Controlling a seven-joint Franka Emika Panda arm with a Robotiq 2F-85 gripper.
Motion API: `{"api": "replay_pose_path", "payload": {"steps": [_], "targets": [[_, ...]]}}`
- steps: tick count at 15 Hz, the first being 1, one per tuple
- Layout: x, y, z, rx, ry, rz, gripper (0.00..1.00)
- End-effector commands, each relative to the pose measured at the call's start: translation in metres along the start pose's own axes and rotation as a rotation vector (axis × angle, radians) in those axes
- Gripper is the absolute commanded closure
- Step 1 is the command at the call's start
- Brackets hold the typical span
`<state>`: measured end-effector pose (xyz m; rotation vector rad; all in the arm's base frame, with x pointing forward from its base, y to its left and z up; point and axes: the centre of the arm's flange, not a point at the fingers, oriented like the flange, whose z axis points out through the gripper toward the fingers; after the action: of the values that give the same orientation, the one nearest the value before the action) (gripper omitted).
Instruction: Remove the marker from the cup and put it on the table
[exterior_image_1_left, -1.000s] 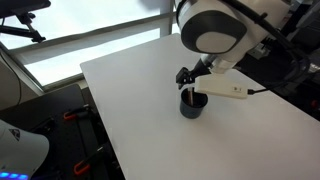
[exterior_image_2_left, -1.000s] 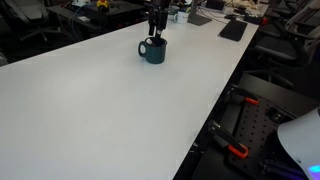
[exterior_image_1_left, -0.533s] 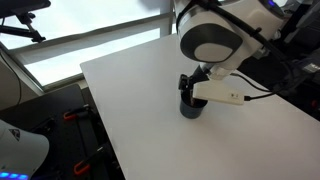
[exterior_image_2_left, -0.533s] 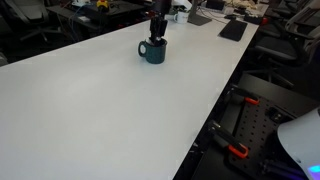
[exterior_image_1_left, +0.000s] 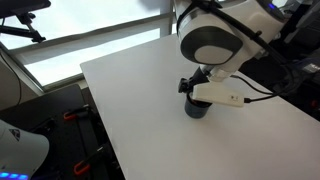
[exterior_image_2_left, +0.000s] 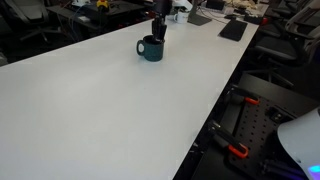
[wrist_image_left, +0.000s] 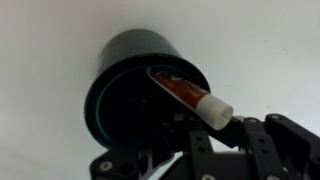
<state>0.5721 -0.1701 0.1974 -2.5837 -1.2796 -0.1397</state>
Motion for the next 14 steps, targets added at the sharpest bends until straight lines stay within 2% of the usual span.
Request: {"api": "replay_pose_path", "payload": {"steps": [1, 2, 3, 7, 12, 14], "targets": [[-0.005, 0.0, 0.011, -0.002, 0.002, 0.019, 1.0], [-0.006, -0.001, 0.013, 0.002, 0.001, 0.02, 0.99], [-0.007, -0.001, 0.015, 0.008, 0.003, 0.027, 0.77], [-0.011, -0.005, 0.011, 0.022, 0.002, 0.052, 0.48], [0.01, -0.009, -0.035, 0.0, -0.007, 0.094, 0.1], [0.02, -0.014, -0.055, 0.0, -0.008, 0.114, 0.0]]}}
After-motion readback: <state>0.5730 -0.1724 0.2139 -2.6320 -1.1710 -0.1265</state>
